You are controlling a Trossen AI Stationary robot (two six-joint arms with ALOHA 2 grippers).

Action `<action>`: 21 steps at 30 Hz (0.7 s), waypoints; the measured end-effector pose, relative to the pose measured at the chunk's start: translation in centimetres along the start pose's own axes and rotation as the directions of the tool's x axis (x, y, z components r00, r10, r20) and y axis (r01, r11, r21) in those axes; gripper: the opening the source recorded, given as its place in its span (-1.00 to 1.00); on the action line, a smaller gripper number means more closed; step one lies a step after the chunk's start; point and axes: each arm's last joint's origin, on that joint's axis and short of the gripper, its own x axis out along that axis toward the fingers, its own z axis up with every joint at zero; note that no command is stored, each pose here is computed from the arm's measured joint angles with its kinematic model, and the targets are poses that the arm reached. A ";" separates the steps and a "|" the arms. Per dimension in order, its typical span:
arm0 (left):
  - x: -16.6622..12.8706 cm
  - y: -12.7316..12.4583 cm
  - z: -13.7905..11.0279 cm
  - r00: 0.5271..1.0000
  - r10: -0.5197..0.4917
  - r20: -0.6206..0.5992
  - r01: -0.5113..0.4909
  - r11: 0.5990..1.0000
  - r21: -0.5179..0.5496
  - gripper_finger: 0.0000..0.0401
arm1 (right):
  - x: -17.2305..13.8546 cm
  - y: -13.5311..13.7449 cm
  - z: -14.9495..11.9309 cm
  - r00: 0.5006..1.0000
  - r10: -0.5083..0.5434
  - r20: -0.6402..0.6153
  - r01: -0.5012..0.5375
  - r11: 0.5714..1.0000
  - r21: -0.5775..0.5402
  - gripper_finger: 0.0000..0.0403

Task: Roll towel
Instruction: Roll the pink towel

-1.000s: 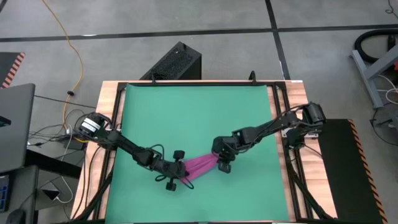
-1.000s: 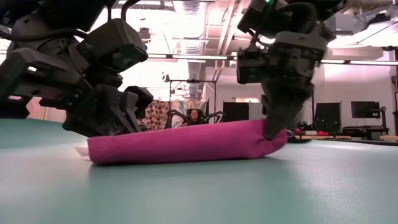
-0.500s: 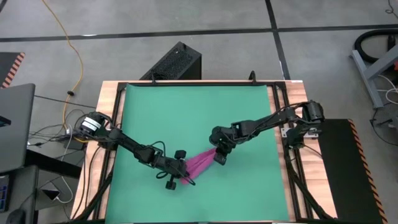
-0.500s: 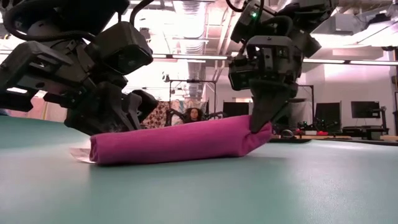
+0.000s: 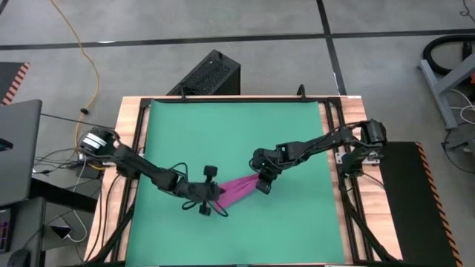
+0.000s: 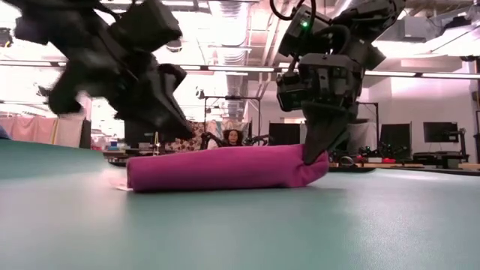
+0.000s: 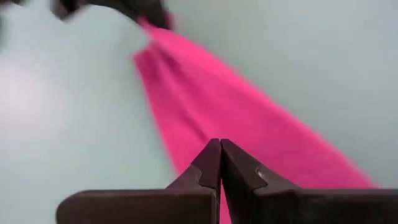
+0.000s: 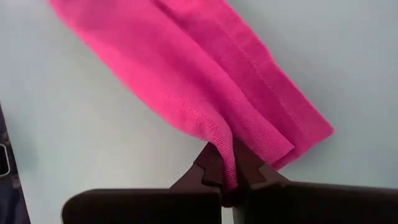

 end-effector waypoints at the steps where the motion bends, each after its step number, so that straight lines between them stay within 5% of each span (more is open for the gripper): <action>1: 0.2 0.3 -0.2 1.000 0.025 0.012 -0.025 0.999 0.040 -1.00 | 0.0 0.0 0.0 1.000 0.001 0.001 -0.001 1.000 -0.004 -0.92; 4: 1.5 1.6 -0.5 0.997 -0.004 0.080 -0.002 0.998 0.065 -1.00 | 0.0 0.1 -0.1 1.000 0.000 -0.002 0.000 1.000 -0.006 -0.92; 21: 5.3 3.9 -3.1 0.980 -0.201 0.002 0.201 0.979 0.041 -1.00 | -0.7 -1.6 1.5 0.998 0.056 0.032 -0.057 0.998 0.013 -0.92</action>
